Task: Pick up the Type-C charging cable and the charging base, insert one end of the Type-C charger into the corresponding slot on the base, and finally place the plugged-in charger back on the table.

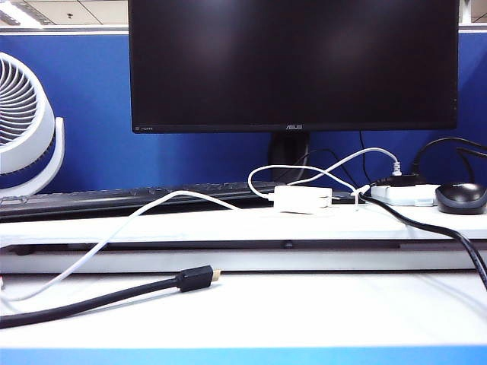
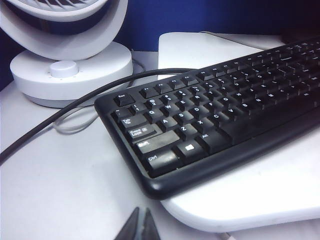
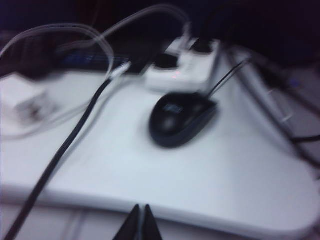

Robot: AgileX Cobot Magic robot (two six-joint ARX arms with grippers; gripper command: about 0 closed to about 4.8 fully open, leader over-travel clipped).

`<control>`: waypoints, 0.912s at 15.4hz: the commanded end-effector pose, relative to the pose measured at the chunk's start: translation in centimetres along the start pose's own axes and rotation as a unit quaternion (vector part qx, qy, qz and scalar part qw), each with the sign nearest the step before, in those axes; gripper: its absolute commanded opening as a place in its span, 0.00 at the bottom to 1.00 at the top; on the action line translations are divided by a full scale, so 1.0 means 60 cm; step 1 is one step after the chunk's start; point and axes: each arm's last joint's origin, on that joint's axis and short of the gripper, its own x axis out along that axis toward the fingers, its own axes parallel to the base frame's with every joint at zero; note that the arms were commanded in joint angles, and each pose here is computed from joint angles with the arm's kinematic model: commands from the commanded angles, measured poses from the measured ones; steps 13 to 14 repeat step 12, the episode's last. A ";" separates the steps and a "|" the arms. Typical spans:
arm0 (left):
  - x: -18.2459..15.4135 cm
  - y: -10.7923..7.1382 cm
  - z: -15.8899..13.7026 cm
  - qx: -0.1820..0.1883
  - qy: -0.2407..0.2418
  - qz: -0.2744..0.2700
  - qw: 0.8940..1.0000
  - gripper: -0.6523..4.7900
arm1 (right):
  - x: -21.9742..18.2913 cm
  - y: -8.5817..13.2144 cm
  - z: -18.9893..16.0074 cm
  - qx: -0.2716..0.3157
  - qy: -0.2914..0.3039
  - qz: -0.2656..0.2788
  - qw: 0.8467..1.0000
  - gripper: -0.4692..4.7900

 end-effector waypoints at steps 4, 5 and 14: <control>0.000 0.000 -0.001 0.001 0.002 -0.002 1.000 0.12 | 0.003 -0.012 -0.022 0.037 0.032 -0.040 0.998 0.09; 0.000 0.000 -0.001 0.001 0.002 -0.002 1.000 0.12 | 0.003 -0.013 -0.022 0.041 0.032 -0.045 0.998 0.09; 0.000 0.000 -0.001 0.001 0.001 -0.002 1.000 0.12 | 0.003 -0.018 -0.019 0.060 0.019 -0.062 0.996 0.09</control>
